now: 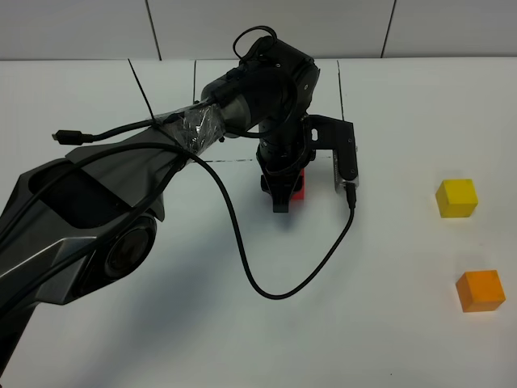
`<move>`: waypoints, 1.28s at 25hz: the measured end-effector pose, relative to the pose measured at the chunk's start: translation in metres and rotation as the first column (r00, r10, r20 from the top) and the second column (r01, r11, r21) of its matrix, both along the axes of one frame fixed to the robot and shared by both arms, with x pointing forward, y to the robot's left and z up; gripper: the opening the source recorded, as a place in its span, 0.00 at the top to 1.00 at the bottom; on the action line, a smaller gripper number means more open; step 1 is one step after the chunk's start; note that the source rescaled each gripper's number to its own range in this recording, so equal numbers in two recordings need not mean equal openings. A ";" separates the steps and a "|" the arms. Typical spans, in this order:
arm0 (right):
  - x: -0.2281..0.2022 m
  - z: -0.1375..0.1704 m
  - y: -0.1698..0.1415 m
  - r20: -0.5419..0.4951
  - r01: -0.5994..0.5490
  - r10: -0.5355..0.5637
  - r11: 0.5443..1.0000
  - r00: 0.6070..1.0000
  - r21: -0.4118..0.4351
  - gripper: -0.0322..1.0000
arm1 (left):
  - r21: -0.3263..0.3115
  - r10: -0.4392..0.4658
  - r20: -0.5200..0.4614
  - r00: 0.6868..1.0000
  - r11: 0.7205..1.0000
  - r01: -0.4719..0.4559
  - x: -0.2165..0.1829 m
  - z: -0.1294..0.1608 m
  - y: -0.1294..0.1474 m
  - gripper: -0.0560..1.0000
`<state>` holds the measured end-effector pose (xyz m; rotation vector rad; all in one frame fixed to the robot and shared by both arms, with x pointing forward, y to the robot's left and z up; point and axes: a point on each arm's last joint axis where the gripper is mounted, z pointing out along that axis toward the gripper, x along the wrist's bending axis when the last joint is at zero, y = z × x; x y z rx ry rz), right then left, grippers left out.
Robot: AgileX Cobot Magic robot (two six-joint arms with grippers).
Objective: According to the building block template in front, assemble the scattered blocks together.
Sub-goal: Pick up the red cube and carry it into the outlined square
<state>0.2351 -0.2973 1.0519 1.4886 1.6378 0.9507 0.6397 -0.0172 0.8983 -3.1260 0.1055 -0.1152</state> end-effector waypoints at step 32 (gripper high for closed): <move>0.000 0.000 0.000 0.000 0.000 0.000 1.000 1.000 0.000 0.22 | 0.018 0.037 -0.021 0.999 0.999 -0.037 0.000 -0.012 0.003 0.94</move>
